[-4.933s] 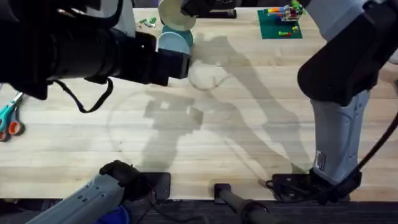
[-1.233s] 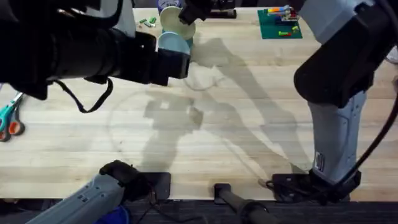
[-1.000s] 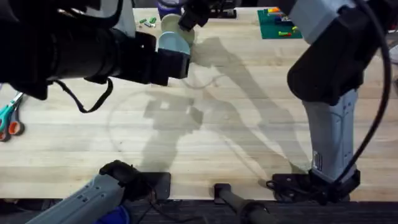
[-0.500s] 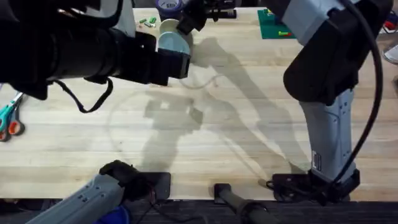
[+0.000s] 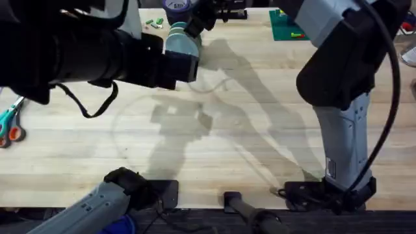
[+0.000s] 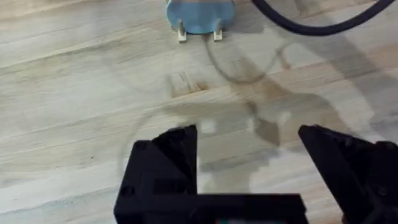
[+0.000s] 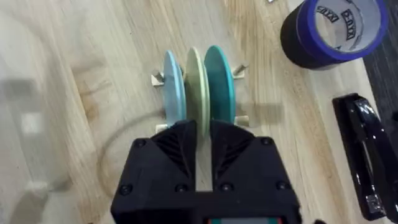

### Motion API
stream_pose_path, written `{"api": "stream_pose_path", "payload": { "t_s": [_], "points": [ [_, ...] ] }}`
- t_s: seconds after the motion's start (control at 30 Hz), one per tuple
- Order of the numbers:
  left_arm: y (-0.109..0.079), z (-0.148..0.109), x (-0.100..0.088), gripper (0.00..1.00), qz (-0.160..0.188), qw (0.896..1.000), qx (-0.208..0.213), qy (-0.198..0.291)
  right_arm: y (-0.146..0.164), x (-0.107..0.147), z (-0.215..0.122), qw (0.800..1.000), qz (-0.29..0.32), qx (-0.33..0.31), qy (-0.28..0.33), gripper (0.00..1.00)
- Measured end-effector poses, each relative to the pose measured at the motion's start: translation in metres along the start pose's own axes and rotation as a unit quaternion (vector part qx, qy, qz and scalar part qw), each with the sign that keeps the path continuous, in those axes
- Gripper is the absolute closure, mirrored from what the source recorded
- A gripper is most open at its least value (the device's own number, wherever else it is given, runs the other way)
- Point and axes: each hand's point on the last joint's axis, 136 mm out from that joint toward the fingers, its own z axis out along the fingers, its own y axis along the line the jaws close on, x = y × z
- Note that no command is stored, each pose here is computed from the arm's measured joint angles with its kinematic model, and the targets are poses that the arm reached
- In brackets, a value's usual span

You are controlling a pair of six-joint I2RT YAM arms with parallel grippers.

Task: Pick up the plates from the table one by one and place each into a slot on the dish rack.

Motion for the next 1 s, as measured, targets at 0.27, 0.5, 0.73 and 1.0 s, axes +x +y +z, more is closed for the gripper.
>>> {"api": "stream_pose_path", "payload": {
  "t_s": [0.27,0.5,0.73,1.0],
  "points": [
    [0.0,0.0,0.0,0.007,0.0,1.0,0.0,0.0,0.0,0.0,0.0,1.0,0.0,0.0,0.0,0.849],
    [0.0,0.0,0.0,0.008,0.0,1.0,0.0,0.0,0.0,0.0,0.0,1.0,0.002,0.0,0.0,0.843],
    [0.0,0.0,0.0,0.007,0.0,1.0,0.0,0.0,0.002,0.005,-0.01,1.0,0.016,-0.004,0.01,0.588],
    [0.0,0.0,0.0,0.007,0.0,1.0,0.0,0.0,-0.003,-0.013,-0.073,0.999,0.013,0.025,-0.018,0.245]
  ]
}}
